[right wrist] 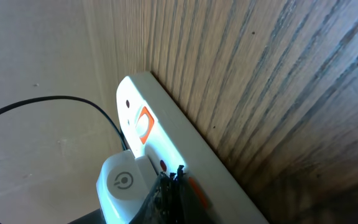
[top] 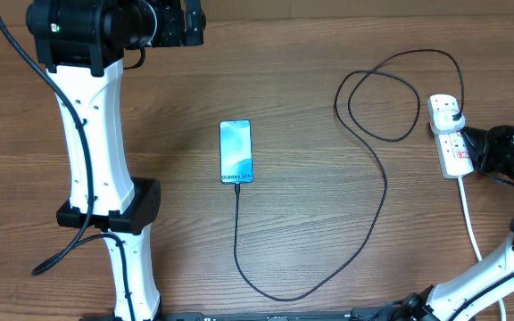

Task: Plug charger to phone and switch on socket
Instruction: 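Press the orange socket switch down with the right gripper tip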

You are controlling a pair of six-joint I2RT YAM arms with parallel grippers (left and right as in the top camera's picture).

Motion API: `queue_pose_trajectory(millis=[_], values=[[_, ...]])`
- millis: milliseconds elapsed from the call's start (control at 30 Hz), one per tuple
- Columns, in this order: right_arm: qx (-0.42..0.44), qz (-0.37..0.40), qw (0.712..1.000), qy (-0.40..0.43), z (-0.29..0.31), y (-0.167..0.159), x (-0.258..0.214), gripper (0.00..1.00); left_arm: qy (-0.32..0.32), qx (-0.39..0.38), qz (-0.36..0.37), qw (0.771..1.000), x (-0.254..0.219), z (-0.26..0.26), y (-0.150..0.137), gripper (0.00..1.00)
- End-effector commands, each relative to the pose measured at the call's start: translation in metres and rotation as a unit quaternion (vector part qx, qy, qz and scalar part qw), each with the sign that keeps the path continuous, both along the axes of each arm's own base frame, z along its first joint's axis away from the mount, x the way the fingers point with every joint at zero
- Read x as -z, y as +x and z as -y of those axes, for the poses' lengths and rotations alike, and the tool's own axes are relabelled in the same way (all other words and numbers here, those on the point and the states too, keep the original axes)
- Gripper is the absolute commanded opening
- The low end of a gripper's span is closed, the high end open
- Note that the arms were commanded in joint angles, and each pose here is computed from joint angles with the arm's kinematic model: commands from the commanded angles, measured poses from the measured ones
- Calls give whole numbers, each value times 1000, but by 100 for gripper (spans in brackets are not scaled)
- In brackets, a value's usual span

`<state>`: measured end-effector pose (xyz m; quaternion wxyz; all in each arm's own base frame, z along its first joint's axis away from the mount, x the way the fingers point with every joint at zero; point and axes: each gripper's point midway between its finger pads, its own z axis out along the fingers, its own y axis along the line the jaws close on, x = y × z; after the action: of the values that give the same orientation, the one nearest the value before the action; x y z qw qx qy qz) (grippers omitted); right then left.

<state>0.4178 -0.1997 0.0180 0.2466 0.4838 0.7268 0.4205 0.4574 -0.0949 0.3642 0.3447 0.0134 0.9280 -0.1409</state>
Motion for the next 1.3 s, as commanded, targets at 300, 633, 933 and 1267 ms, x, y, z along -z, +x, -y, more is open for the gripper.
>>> queue_pose_trajectory(millis=[300,633,933,1267], values=[[-20,-40,999,9,-18,-9,27,4,6,2,3,1000,-2,0,-2,100],[-38,-52,998,4,-34,-5,31,4,6,3,3,1000,-2,0,-2,100],[-39,-65,997,6,-37,-8,35,4,6,2,3,1000,-2,0,-2,99],[-42,-78,996,7,-41,-14,40,4,6,3,3,1000,-2,0,-2,100]])
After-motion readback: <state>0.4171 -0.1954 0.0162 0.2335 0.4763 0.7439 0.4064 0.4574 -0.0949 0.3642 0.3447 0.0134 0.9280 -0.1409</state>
